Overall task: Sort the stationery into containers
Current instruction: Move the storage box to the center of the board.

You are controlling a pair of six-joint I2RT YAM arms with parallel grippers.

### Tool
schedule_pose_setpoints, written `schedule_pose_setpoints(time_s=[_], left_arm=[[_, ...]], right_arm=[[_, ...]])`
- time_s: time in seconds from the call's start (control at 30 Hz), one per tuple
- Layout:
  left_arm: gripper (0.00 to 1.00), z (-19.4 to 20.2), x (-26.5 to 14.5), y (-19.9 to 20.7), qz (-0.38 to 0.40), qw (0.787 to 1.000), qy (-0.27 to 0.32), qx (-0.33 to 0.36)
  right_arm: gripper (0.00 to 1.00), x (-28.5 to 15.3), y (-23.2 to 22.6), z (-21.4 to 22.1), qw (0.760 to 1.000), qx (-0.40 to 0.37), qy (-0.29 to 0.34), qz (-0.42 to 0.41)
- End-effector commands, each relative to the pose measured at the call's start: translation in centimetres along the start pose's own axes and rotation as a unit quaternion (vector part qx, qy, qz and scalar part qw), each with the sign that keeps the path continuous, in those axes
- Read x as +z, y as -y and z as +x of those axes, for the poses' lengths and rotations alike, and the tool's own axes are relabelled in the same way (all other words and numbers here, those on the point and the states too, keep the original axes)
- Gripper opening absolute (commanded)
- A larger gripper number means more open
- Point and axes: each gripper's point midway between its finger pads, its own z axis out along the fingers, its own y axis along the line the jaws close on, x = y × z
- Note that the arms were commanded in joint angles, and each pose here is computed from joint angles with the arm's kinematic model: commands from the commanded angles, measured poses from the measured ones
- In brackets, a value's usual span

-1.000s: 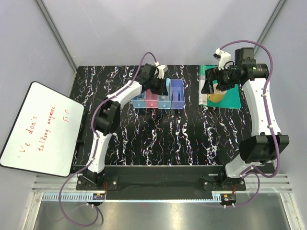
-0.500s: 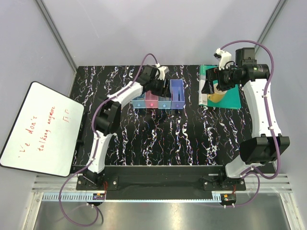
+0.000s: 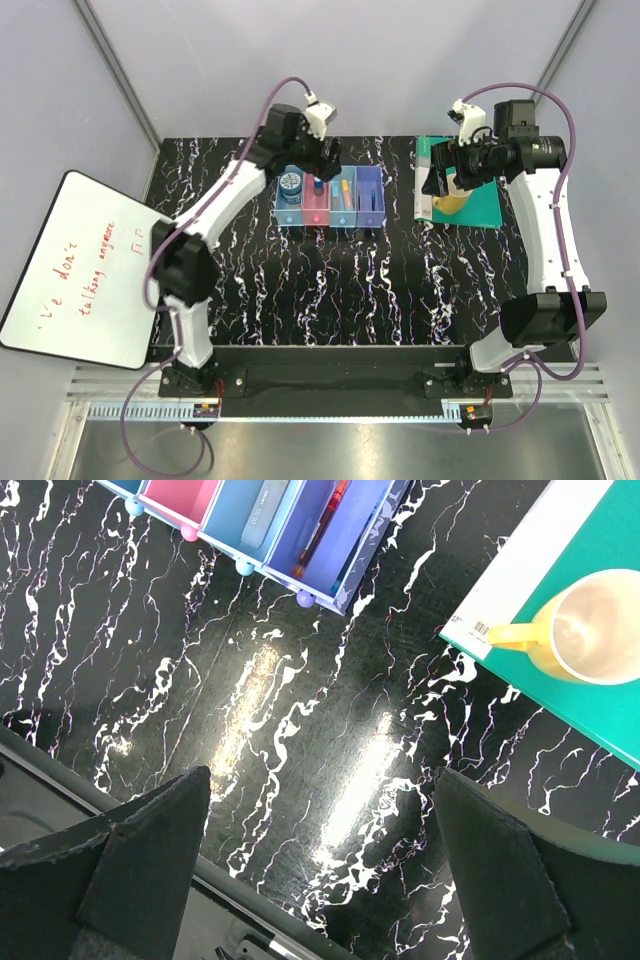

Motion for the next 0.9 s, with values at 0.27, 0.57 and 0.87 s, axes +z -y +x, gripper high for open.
schedule_pose_setpoints(time_s=[0.27,0.57,0.87], left_arm=[[0.99,3.8,-3.6,-5.1,-0.125,0.972,-0.049,0.192],[0.99,6.2,-0.9,-6.4,-0.129,0.966,-0.065,0.216],[0.99,7.0,0.7,-6.4,-0.115,0.968,-0.066,0.212]], right_arm=[[1.0,4.0,1.1,-3.6,0.997,-0.073,-0.001,0.008],[1.0,14.3,0.6,-4.3,0.993,-0.105,-0.058,-0.022],[1.0,21.0,0.7,-2.8,0.988,-0.108,-0.097,-0.043]])
